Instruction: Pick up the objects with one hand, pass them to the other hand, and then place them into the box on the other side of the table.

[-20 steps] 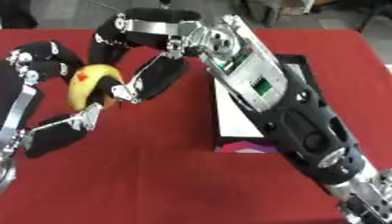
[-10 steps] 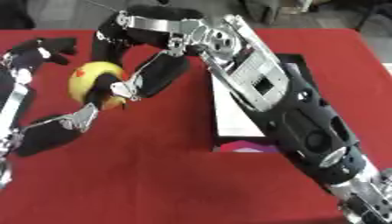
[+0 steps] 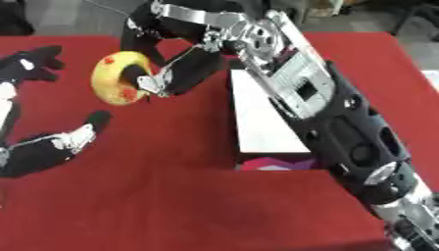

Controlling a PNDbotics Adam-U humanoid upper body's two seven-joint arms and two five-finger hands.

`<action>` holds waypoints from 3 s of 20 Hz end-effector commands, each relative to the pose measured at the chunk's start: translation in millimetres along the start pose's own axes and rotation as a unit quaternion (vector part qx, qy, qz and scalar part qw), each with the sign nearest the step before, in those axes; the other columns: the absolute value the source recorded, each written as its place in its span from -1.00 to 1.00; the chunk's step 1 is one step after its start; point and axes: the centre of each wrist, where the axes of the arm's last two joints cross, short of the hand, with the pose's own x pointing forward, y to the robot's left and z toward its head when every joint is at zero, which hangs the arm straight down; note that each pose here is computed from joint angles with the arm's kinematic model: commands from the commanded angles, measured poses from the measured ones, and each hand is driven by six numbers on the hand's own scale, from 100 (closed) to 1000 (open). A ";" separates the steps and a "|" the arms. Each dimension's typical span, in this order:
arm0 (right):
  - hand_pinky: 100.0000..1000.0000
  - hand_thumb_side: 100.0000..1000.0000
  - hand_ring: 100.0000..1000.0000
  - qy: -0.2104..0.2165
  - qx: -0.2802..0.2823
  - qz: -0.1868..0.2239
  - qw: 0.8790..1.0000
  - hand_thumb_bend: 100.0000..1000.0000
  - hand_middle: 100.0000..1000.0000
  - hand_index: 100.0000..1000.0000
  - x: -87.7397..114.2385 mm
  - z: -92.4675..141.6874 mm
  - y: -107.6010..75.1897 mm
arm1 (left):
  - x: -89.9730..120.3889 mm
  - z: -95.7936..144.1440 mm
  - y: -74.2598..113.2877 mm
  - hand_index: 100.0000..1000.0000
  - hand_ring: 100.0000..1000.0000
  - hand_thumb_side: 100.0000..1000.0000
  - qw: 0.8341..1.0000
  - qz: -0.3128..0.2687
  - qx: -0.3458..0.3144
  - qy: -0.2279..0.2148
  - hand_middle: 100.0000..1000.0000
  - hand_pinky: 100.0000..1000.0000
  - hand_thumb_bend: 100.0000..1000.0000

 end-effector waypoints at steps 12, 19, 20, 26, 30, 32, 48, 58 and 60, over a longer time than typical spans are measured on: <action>0.55 -0.92 0.45 0.224 -0.188 0.053 0.955 -1.00 -0.60 -0.21 -76.7 126.3 -53.6 | -44.7 11.0 38.4 0.62 0.23 0.16 0.991 -0.032 0.069 0.108 0.32 0.47 -0.42; 0.54 -0.88 0.46 0.308 -0.214 0.077 0.924 -1.00 -0.53 -0.14 -109.3 165.8 -43.9 | -53.9 8.1 54.5 0.61 0.24 0.10 0.986 -0.064 0.089 0.123 0.32 0.47 -0.41; 0.54 -0.87 0.46 0.315 -0.214 0.079 0.921 -1.00 -0.52 -0.13 -112.7 168.8 -42.0 | -54.1 7.5 55.6 0.61 0.24 0.10 0.986 -0.066 0.093 0.121 0.32 0.47 -0.41; 0.63 -0.94 0.73 0.340 -0.187 0.095 0.917 -1.00 0.02 0.43 -125.4 181.1 -33.5 | -55.4 5.3 60.2 0.62 0.24 0.07 0.984 -0.079 0.108 0.119 0.32 0.47 -0.39; 0.84 -0.68 1.00 0.347 -0.142 0.128 0.918 -1.00 0.58 0.84 -126.2 185.7 -33.3 | -56.9 4.9 63.0 0.62 0.24 0.06 0.982 -0.088 0.115 0.120 0.32 0.47 -0.37; 0.86 -0.36 1.00 0.357 -0.129 0.147 0.914 -1.00 0.62 0.80 -126.9 188.0 -34.4 | -57.7 5.0 64.2 0.62 0.25 0.06 0.981 -0.092 0.116 0.122 0.33 0.47 -0.36; 0.82 -0.35 1.00 0.158 -0.286 0.024 0.945 -1.00 0.45 0.80 -54.6 157.0 -46.6 | -71.6 -19.0 108.1 0.68 0.31 0.14 0.957 -0.095 0.064 0.265 0.38 0.53 -0.60; 0.81 -0.28 1.00 0.122 -0.290 0.009 0.949 -1.00 0.42 0.79 -29.9 146.6 -49.4 | -112.7 -53.6 133.6 0.76 0.52 -0.26 0.911 -0.069 -0.125 0.387 0.49 0.69 -0.24; 0.81 -0.27 1.00 0.123 -0.290 0.008 0.949 -1.00 0.42 0.79 -30.1 145.6 -49.6 | -120.4 -64.7 135.1 0.74 0.53 -0.43 0.901 -0.052 -0.157 0.401 0.50 0.70 -0.16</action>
